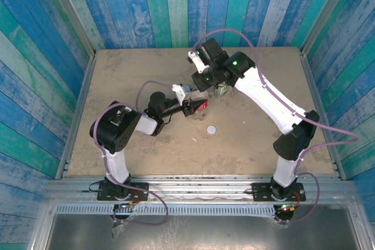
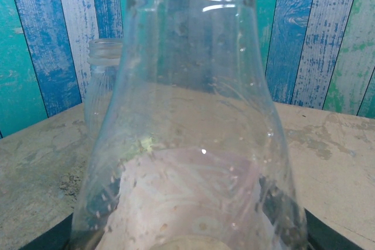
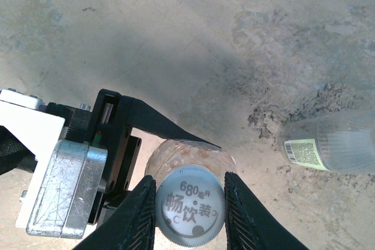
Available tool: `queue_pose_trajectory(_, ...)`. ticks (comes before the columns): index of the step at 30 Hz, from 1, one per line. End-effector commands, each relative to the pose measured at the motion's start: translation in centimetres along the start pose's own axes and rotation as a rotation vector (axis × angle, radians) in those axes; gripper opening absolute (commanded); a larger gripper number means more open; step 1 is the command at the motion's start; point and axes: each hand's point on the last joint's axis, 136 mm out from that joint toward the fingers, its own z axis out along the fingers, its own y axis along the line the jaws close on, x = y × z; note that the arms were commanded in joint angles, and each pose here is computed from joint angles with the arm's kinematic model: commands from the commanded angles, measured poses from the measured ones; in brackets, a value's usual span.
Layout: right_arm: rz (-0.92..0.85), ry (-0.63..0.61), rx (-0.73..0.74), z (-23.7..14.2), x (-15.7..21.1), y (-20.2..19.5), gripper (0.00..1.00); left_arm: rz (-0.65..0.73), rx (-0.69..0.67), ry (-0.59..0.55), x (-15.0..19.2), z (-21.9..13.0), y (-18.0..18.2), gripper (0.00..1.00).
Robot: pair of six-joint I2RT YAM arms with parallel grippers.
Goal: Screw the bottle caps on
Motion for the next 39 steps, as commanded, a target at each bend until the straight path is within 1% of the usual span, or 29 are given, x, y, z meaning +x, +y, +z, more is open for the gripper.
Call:
queue_pose_trajectory(1, -0.014, 0.113, 0.000, 2.4, 3.1, 0.3, 0.25, -0.113, 0.062, 0.137, 5.0, 0.1, -1.6, 0.56)
queue_pose_trajectory(5, -0.004, 0.060, -0.004, 1.9, 2.3, 0.3, 0.24, -0.118, 0.062, 0.136, 5.0, 0.2, -1.6, 0.55)
queue_pose_trajectory(12, 0.034, 0.054, -0.039, 2.1, 2.4, 0.8, 0.24, -0.126, 0.063, 0.135, 5.1, 0.2, -1.6, 0.53)
queue_pose_trajectory(16, 0.053, 0.027, -0.047, 1.5, 1.8, 0.7, 0.24, -0.128, 0.065, 0.141, 5.3, 0.1, -1.7, 0.53)
queue_pose_trajectory(19, -0.028, 0.031, -0.044, 1.3, 2.0, 0.8, 0.25, -0.123, 0.065, 0.149, 5.4, 0.1, -1.6, 0.53)
queue_pose_trajectory(25, -0.162, 0.090, -0.042, 1.4, 3.1, 1.5, 0.27, -0.125, 0.076, 0.146, 5.2, 0.2, -1.8, 0.52)
queue_pose_trajectory(27, -0.181, 0.092, -0.049, 1.3, 3.2, 1.5, 0.27, -0.126, 0.082, 0.144, 5.2, 0.2, -1.9, 0.52)
queue_pose_trajectory(29, -0.156, 0.094, -0.058, 1.5, 3.2, 1.3, 0.27, -0.127, 0.087, 0.141, 5.1, 0.3, -1.9, 0.52)
queue_pose_trajectory(32, -0.114, 0.093, -0.120, 1.8, 3.3, 1.8, 0.26, -0.133, 0.087, 0.138, 5.0, 0.3, -1.9, 0.52)
queue_pose_trajectory(36, -0.062, 0.051, -0.172, 2.1, 3.2, 2.2, 0.25, -0.142, 0.095, 0.120, 4.6, 0.5, -1.9, 0.52)
queue_pose_trajectory(39, 0.008, 0.035, -0.261, 1.6, 2.9, 2.7, 0.24, -0.148, 0.104, 0.121, 4.7, 0.5, -2.0, 0.52)
